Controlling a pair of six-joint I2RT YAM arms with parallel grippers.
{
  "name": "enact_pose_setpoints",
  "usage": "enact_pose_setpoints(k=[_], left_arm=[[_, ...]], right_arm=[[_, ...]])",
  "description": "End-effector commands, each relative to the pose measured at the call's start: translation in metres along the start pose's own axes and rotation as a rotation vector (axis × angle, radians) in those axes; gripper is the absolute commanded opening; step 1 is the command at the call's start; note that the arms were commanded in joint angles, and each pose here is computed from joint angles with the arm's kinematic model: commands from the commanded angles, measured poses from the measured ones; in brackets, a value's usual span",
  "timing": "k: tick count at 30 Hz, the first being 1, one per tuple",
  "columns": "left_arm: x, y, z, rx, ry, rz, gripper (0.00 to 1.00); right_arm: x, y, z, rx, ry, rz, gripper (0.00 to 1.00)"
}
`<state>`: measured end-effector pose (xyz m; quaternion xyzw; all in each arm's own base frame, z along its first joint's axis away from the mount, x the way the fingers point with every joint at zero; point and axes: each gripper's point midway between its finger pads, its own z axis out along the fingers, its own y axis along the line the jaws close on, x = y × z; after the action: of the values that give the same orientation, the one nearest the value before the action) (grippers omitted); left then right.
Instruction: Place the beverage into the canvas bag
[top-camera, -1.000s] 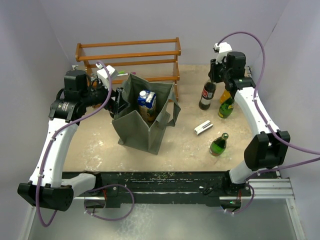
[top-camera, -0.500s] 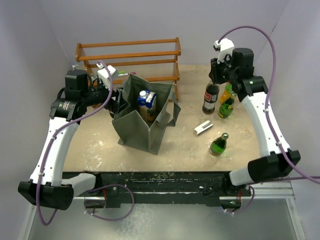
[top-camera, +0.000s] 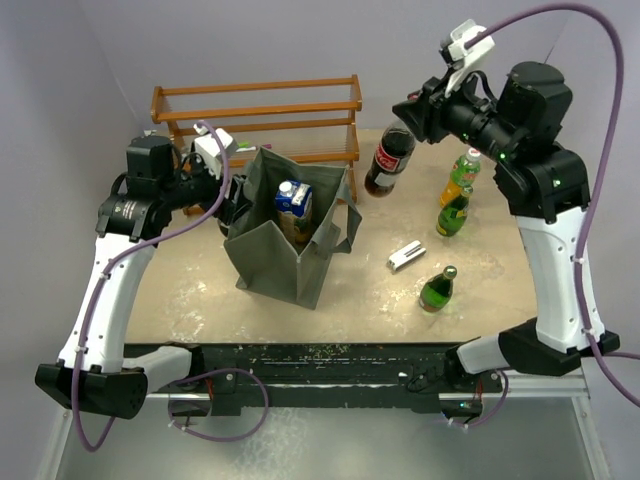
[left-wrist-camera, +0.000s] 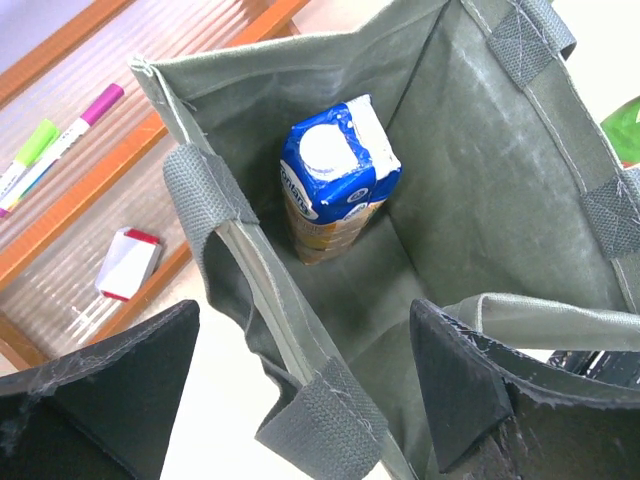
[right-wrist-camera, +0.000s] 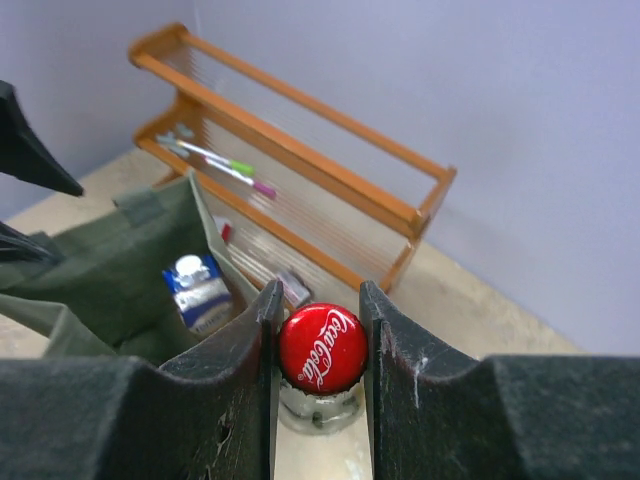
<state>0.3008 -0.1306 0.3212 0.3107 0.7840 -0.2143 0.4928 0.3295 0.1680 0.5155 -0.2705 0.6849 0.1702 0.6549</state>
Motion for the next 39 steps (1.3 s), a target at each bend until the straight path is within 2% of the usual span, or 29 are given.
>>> enact_pose_setpoints(k=[1, 9, 15, 20, 29, 39], left_arm=[[-0.028, 0.001, -0.009, -0.007, -0.069, 0.086, 0.89], [-0.029, -0.004, -0.004, 0.036, -0.072, 0.073, 0.88], [-0.036, -0.030, -0.011, 0.159, -0.119, 0.101, 0.86], [-0.031, -0.029, -0.010, 0.158, -0.114, 0.112, 0.86], [-0.020, -0.043, -0.011, 0.231, -0.104, 0.112, 0.83], [-0.008, -0.035, -0.005, 0.192, -0.073, 0.106, 0.83]], right_arm=[[-0.117, 0.026, -0.048, -0.094, -0.383, -0.083, 0.00], [-0.142, 0.061, -0.043, -0.200, -0.444, -0.061, 0.00], [-0.157, 0.083, -0.036, -0.279, -0.481, -0.038, 0.00], [-0.177, 0.095, -0.033, -0.342, -0.546, -0.016, 0.00], [-0.189, 0.106, -0.018, -0.383, -0.601, -0.018, 0.00], [-0.180, 0.111, 0.025, -0.389, -0.592, 0.005, 0.00]])
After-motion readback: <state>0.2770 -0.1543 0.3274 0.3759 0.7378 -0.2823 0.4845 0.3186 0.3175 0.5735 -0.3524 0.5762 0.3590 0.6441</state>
